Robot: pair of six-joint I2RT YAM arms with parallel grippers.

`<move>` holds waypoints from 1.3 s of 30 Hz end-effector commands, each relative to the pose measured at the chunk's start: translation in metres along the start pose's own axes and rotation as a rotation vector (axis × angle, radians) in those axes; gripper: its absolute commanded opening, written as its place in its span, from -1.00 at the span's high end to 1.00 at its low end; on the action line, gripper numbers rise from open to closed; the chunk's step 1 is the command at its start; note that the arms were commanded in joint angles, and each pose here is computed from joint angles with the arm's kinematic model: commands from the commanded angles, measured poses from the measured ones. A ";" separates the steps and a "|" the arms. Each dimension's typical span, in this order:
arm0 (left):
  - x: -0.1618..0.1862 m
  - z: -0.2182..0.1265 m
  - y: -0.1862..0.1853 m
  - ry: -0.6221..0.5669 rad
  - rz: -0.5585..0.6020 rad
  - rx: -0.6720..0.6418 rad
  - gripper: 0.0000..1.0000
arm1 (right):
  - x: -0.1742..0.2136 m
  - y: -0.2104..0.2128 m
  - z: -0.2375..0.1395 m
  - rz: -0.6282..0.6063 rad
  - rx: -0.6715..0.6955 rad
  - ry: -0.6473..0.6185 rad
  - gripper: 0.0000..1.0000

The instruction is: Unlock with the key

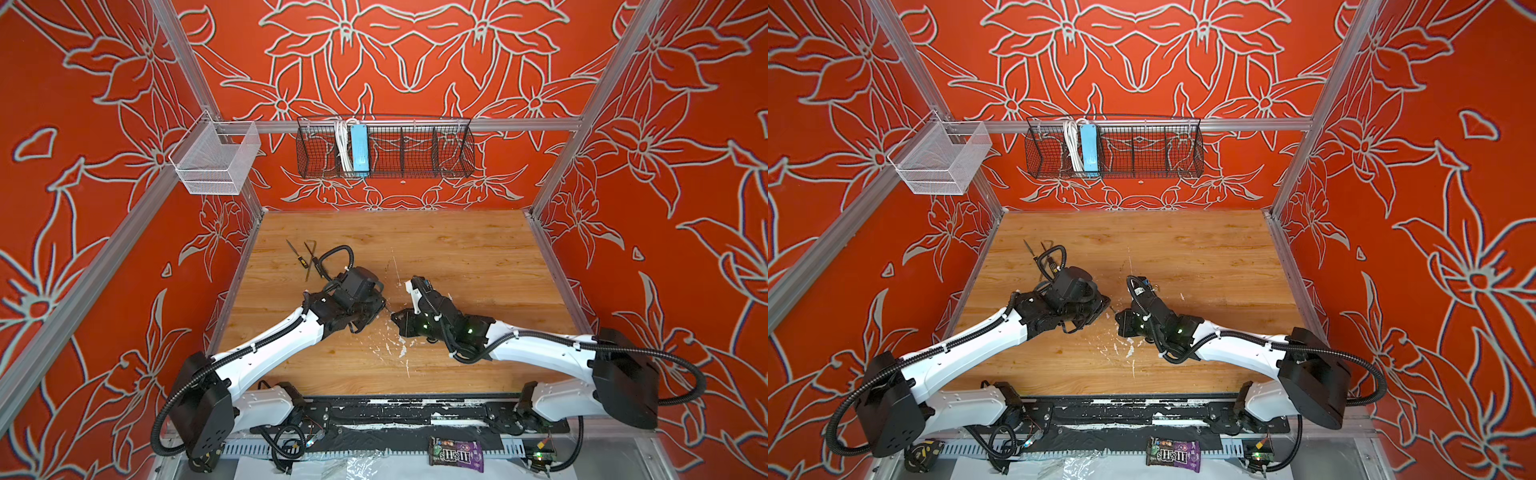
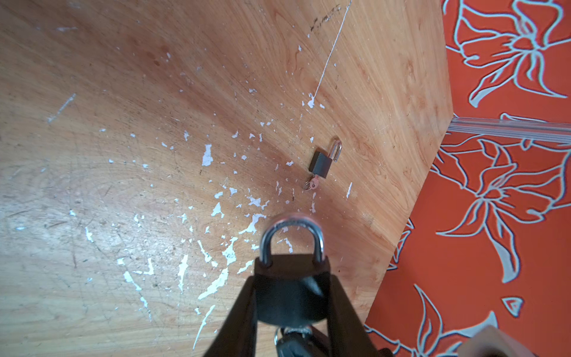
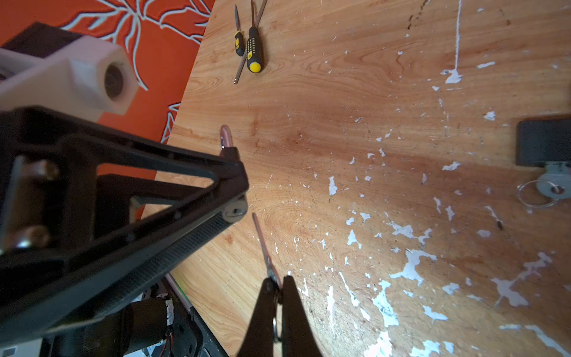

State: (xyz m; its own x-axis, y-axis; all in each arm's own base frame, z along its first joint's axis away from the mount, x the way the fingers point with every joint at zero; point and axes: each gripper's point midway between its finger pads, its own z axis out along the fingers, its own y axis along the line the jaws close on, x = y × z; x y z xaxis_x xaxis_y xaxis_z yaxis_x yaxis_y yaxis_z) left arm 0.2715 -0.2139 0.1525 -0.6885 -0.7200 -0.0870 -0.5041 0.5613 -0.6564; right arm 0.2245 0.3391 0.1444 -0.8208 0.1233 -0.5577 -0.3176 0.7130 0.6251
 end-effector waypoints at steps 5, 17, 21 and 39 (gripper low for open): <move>-0.003 -0.004 -0.007 -0.022 -0.013 0.031 1.00 | -0.007 0.009 0.000 -0.009 -0.009 -0.051 1.00; -0.004 -0.003 -0.005 -0.031 -0.004 0.014 1.00 | -0.011 0.013 -0.004 -0.024 -0.011 -0.069 1.00; -0.005 -0.002 -0.005 -0.037 -0.001 0.010 1.00 | -0.012 0.018 -0.005 -0.022 -0.030 -0.069 1.00; -0.001 0.005 -0.009 -0.012 0.006 0.007 1.00 | -0.016 0.022 -0.002 -0.031 -0.037 -0.076 1.00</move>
State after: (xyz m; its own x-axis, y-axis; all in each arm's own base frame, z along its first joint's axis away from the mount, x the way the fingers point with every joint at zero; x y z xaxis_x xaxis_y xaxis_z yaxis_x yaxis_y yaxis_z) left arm 0.2751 -0.2131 0.1451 -0.6793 -0.7275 -0.0963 -0.5170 0.5676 -0.6407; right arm 0.2255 0.3437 0.1513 -0.7952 0.1295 -0.5924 -0.3405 0.7131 0.6129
